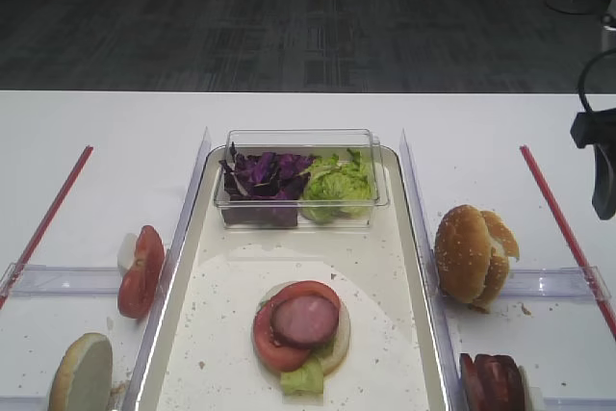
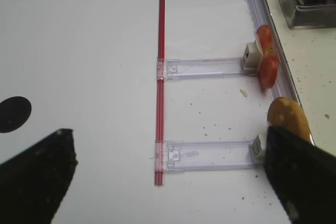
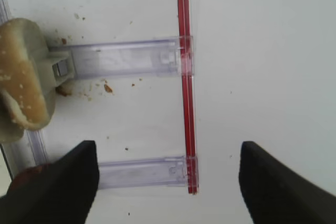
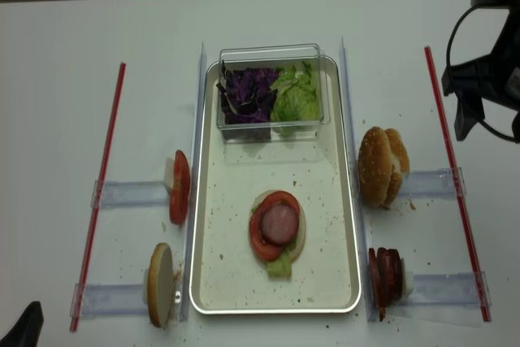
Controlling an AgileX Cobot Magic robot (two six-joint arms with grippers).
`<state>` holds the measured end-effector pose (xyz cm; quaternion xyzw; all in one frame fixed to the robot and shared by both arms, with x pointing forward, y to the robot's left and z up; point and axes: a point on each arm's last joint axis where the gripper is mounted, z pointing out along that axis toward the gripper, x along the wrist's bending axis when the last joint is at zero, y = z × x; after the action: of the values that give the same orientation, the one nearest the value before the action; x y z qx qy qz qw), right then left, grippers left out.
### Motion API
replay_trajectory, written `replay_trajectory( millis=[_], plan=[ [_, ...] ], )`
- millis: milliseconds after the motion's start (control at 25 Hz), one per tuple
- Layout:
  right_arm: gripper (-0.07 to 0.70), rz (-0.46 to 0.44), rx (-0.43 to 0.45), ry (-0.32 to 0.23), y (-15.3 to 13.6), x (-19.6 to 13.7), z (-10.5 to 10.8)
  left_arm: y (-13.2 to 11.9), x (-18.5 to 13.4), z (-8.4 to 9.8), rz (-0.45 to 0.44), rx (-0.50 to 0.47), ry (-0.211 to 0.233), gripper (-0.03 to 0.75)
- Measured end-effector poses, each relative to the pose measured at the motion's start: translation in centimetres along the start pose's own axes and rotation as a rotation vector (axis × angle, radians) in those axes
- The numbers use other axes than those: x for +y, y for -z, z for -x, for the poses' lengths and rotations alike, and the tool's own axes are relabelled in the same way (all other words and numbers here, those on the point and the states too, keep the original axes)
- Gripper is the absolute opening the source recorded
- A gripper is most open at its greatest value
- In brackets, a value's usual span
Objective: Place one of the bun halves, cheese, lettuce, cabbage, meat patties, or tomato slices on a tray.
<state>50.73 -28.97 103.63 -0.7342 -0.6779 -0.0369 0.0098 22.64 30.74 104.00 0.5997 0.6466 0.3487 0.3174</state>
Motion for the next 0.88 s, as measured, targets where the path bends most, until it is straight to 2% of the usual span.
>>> replay_trajectory(
  millis=[440, 560, 880],
  plan=[
    [0.571, 0.013, 0.011, 0.021, -1.7, -9.7, 0.9, 0.0, 0.0, 0.0, 0.000, 0.000, 0.000, 0.671],
    [0.572, 0.047, 0.013, 0.022, -2.3, -12.2, 1.2, 0.0, 0.0, 0.0, 0.000, 0.000, 0.000, 0.671],
    [0.571, 0.226, 0.019, 0.046, -2.4, -16.7, 1.7, 0.0, 0.0, 0.0, 0.000, 0.000, 0.000, 0.671]
  ],
)
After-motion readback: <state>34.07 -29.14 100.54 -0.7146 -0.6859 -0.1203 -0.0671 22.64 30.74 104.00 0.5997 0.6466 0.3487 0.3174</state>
